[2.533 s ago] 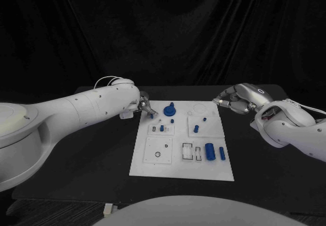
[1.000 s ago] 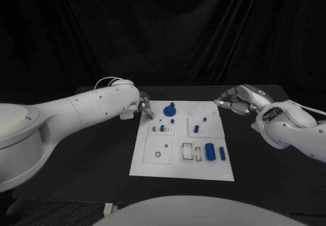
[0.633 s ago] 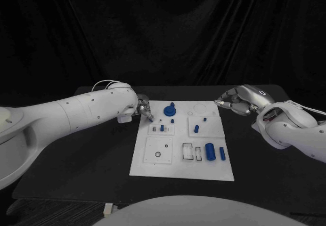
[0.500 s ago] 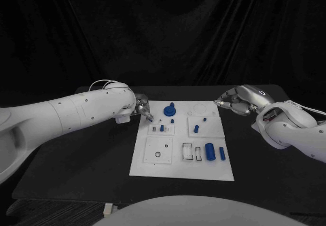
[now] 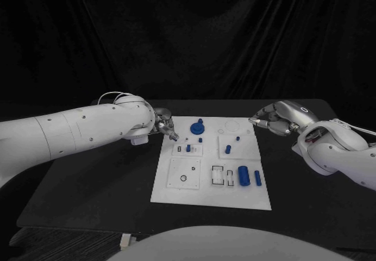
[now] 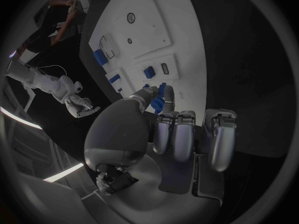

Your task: Assemble the parts on the task board

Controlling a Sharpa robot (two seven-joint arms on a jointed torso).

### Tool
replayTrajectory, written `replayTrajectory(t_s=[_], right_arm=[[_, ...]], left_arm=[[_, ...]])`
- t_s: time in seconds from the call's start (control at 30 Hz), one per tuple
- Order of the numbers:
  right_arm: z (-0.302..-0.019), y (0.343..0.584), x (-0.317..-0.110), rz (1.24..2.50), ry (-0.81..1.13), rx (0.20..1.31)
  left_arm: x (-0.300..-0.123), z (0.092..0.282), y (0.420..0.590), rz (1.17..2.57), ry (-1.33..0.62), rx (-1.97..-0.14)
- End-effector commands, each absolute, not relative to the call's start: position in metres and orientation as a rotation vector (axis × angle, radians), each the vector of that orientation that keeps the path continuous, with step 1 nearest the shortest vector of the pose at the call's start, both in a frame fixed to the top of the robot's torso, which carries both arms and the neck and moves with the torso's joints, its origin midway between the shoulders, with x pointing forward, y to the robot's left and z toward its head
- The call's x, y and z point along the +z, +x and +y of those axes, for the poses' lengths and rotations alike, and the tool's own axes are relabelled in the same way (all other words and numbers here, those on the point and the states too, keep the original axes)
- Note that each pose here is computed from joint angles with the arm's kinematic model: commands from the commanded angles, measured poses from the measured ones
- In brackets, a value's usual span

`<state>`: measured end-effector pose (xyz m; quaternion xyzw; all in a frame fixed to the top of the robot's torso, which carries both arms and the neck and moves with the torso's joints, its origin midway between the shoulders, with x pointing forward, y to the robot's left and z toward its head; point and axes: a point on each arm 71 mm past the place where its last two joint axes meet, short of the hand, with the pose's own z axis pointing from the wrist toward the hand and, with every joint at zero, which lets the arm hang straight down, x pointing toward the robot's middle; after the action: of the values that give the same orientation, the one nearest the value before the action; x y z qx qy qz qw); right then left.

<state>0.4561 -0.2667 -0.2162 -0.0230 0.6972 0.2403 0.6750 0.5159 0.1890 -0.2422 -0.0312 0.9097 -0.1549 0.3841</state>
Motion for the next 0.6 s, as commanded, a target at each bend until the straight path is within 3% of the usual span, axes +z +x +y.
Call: replayTrajectory(t_s=[0.03,0.6], right_arm=[[-0.267,0.455,-0.219,1.580,-0.048,0.537],[-0.268,0.454,-0.220,1.580,-0.045,0.537]], left_arm=[[-0.240,0.188,0.514,2.312,-0.092,-0.384],[-0.254,0.184,0.512,2.325,-0.108,-0.372]])
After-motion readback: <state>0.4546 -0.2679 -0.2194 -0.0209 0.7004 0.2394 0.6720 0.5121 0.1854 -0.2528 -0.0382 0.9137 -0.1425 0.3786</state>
